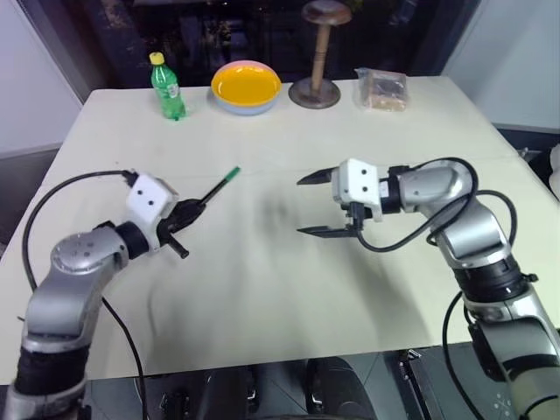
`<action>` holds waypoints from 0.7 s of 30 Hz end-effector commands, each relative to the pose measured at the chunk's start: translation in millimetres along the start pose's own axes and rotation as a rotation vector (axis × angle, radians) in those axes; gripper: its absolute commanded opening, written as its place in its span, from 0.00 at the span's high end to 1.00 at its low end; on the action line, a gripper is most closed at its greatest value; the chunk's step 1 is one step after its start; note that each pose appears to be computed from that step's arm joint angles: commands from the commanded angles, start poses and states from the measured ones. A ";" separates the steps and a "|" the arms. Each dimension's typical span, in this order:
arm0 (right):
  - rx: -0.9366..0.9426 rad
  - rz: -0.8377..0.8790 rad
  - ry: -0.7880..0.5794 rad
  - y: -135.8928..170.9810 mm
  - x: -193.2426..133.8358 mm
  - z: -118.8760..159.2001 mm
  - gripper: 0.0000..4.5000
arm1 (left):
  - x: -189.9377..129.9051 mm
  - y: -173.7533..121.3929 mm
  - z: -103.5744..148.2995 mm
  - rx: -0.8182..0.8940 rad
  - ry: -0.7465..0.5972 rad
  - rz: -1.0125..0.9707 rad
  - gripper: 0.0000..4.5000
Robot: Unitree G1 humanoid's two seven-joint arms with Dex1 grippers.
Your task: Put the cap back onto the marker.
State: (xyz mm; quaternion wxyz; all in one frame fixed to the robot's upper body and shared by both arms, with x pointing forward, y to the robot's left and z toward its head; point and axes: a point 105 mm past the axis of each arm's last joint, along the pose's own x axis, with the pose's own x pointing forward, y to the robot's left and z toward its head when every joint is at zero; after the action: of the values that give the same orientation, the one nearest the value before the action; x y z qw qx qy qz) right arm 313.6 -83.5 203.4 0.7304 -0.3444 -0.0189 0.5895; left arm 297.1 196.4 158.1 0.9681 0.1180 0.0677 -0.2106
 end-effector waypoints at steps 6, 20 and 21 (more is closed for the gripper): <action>0.028 -0.053 -0.032 4.1 -11.6 10.2 0.01 | -34.6 -14.9 -24.8 -0.244 0.138 0.330 1.00; 0.110 -0.025 -0.160 4.1 -22.5 35.7 0.01 | -54.4 -17.8 -54.7 -0.359 0.269 0.482 1.00; 0.114 -0.026 -0.166 3.1 -25.7 38.0 0.01 | -54.4 -18.5 -56.0 -0.359 0.272 0.479 1.00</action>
State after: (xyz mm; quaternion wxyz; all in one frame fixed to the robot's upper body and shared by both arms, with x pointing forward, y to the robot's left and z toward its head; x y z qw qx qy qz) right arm 294.5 -87.1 217.6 0.7574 -0.2446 -0.0121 0.6052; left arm 236.5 218.7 95.6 0.9696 -0.0273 0.2362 0.0572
